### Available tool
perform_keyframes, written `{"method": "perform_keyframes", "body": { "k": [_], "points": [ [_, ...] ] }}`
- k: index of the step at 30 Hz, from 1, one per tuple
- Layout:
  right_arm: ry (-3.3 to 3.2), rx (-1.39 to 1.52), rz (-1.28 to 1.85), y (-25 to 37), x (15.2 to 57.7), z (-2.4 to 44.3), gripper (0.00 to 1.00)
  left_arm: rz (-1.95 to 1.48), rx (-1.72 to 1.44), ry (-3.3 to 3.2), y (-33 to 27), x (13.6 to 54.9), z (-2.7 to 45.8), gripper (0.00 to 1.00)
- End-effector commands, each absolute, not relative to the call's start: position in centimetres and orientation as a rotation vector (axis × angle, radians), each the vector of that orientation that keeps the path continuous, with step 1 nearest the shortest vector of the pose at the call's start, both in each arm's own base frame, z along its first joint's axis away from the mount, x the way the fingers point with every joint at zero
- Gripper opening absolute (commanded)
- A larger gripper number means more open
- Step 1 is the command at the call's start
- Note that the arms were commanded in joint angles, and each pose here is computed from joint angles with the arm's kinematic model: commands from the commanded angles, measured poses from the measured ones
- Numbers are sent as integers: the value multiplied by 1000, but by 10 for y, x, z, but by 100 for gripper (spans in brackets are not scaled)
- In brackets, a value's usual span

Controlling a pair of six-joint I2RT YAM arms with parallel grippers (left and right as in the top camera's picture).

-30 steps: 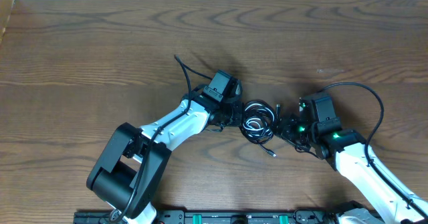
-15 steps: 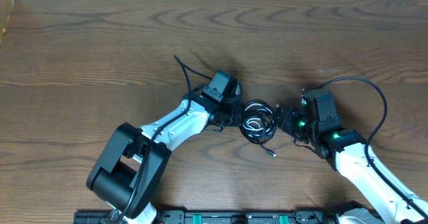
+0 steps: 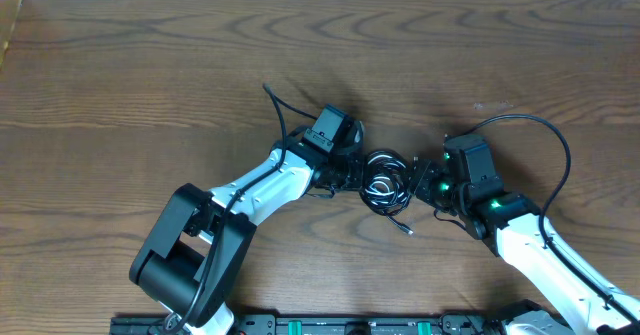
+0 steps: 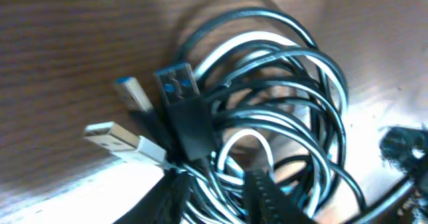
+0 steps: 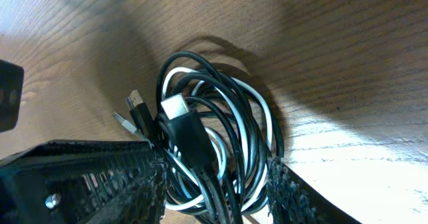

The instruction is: Untangle cables

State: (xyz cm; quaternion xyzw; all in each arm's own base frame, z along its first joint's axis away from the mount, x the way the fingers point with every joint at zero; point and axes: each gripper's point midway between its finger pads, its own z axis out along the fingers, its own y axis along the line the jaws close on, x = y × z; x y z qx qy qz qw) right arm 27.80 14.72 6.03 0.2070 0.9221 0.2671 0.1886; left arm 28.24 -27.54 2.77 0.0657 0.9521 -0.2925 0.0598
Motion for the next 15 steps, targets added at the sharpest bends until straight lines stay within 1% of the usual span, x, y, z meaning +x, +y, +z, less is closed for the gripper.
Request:
{"method": "perform_keyframes", "body": {
  "k": [1, 4, 5, 7, 8, 10, 12, 15],
  "points": [
    [2584, 570, 734, 148, 282, 63, 44, -919, 200, 2920, -277, 271, 27, 39],
    [2583, 571, 732, 147, 282, 63, 41, -797, 56, 2974, -265, 268, 24, 39],
    [2582, 573, 724, 146, 283, 62, 37, -735, -2, 2986, -258, 268, 23, 40],
    [2588, 579, 710, 145, 281, 61, 34, -669, -22, 2981, -252, 268, 24, 41],
    [2590, 580, 708, 144, 281, 60, 34, -649, -19, 2971, -251, 269, 26, 48],
    [2592, 581, 707, 144, 281, 60, 31, -634, -13, 2963, -251, 269, 28, 50],
    [2591, 581, 707, 144, 281, 60, 28, -638, -26, 2969, -253, 266, 28, 55],
    [2592, 581, 707, 144, 281, 60, 16, -642, -5, 2968, -260, 262, 28, 55]
  ]
}}
